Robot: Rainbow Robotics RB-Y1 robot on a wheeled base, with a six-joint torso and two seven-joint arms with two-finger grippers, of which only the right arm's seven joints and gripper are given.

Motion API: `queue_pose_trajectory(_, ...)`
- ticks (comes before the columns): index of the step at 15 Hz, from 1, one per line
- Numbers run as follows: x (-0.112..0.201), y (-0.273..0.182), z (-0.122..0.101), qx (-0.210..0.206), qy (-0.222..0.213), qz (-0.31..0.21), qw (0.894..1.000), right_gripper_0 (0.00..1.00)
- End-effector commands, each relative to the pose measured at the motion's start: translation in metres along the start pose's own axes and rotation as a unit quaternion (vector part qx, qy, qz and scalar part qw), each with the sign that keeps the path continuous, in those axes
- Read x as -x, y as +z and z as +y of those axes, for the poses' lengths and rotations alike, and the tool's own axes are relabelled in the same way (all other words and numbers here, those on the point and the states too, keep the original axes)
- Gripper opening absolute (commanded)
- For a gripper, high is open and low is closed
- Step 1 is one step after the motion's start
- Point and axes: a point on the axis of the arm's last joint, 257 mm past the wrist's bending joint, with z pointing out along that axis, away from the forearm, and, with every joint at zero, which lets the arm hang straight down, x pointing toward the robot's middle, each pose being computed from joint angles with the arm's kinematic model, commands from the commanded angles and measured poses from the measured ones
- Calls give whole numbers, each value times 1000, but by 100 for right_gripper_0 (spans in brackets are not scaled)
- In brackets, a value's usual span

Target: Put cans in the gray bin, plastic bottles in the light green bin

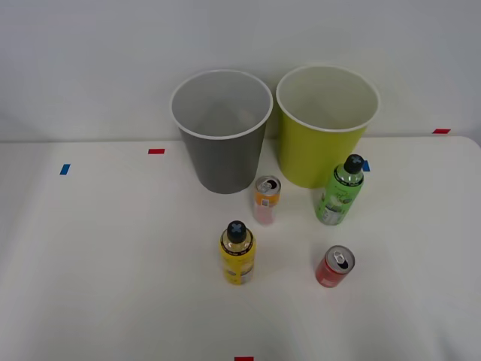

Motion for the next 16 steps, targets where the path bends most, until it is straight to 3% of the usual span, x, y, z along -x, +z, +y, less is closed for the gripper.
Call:
queue_pose_trajectory(1, -10, -1, 8, -22, -30, -7, 999, 100)
queue_pose_trajectory(6, -29, 19, 1, -3, -47, -10, 999, 100)
queue_pose_trajectory(11, -43, 46, 19, 40, -33, -10, 999, 100)
queue_pose_trajectory(16, -53, 94, 23, 60, -46, -17, 997, 100)
